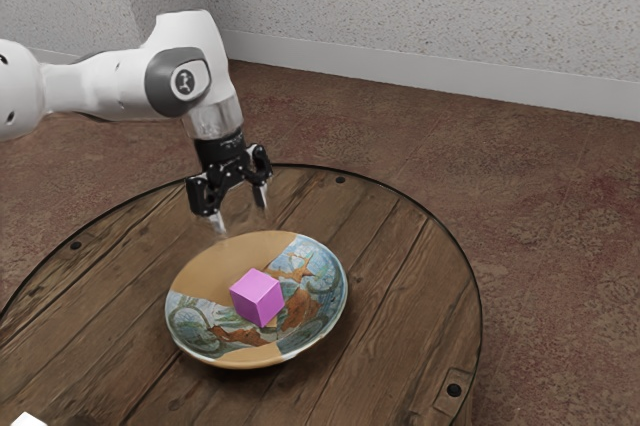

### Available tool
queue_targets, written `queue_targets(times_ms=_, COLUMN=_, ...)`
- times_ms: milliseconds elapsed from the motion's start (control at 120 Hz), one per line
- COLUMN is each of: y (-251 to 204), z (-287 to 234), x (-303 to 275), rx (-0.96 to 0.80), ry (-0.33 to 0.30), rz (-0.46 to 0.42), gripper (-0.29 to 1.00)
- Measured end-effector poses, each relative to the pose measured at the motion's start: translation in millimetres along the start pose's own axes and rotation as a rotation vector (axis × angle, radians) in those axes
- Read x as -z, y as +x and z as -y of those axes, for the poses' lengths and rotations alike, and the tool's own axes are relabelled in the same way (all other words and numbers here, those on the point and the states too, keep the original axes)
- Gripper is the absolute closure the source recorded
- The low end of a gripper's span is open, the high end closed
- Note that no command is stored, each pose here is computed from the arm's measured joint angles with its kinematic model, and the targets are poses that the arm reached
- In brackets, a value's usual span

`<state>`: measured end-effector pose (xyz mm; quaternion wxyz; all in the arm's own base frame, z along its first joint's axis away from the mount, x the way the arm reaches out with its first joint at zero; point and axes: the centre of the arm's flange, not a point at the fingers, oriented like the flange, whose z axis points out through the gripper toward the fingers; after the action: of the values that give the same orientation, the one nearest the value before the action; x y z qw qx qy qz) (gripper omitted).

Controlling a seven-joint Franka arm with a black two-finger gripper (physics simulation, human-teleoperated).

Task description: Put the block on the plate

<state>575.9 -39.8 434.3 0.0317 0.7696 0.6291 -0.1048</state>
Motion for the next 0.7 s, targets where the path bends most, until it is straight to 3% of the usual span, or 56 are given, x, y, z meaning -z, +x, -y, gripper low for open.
queue_targets(times_ms=183, y=-33.5, z=11.2, x=54.6, rx=-0.051, ry=0.029, rz=-0.014, gripper=0.01)
queue_targets(times_ms=267, y=-39.8, z=14.0, x=89.5, rx=-0.118, ry=0.011, rz=-0.046, gripper=0.00)
queue_targets(times_ms=483, y=-33.9, z=16.7, x=178.4, rx=-0.410, ry=-0.074, rz=-0.145, gripper=0.00)
queue_targets(times_ms=700, y=-25.3, z=20.3, x=193.1, rx=-0.720, ry=-0.045, rz=-0.172, gripper=0.00)
